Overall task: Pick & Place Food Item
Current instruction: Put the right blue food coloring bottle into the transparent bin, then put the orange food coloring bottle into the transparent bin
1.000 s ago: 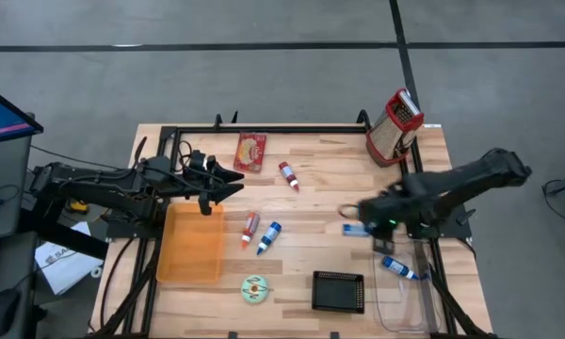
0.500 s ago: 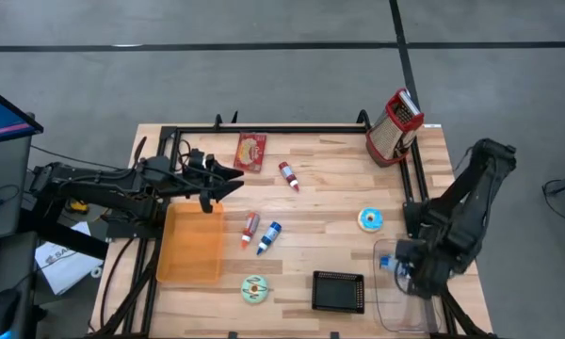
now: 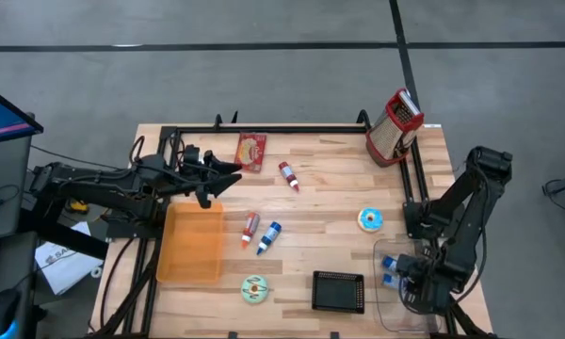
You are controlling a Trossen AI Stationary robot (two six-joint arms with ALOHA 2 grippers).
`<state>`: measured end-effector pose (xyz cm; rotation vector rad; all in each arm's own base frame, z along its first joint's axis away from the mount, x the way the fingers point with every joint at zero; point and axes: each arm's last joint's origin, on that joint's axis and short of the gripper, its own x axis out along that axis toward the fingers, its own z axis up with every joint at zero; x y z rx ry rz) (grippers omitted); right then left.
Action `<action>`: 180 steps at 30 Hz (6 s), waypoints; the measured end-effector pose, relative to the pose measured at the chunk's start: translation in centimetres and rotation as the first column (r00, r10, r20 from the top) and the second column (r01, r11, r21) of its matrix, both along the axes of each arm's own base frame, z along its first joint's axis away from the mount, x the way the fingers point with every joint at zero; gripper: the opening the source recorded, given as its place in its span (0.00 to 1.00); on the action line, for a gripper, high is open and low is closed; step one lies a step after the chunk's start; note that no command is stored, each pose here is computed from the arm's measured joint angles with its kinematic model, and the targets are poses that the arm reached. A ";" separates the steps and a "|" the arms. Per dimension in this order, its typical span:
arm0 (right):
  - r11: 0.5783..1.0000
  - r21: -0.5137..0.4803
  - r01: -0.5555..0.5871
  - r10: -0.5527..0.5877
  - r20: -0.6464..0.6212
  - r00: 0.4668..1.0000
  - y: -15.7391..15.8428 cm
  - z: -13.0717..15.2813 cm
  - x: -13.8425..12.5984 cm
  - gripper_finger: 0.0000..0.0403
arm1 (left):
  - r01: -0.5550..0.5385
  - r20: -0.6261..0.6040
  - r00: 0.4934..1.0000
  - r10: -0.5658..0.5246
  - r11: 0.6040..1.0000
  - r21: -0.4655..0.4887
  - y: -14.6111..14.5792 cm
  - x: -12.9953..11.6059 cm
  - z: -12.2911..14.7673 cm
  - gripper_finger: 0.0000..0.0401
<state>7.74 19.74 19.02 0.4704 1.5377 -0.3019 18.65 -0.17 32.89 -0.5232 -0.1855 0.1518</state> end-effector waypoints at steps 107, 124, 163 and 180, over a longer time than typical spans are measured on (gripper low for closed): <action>0.963 0.082 0.257 -0.183 0.900 0.396 -16.9 18.2 4.1 0.46 | -0.473 -0.921 0.219 -0.321 0.791 -0.388 -3.7 11.2 -19.1 0.29; 0.965 0.039 0.260 -0.138 0.918 0.372 -17.0 18.4 4.8 0.44 | 0.060 -0.695 0.614 -0.374 0.900 -0.432 -2.8 9.2 -7.5 0.28; 0.952 0.180 0.248 -0.178 0.984 -0.030 -19.2 19.6 17.0 0.71 | 0.252 -0.154 0.949 -0.276 0.955 -0.159 1.5 17.2 4.5 0.28; 0.960 0.180 0.214 -0.163 0.982 -0.096 -20.2 19.5 18.6 0.67 | 0.253 -0.147 0.950 -0.277 0.954 -0.158 1.5 17.2 4.5 0.28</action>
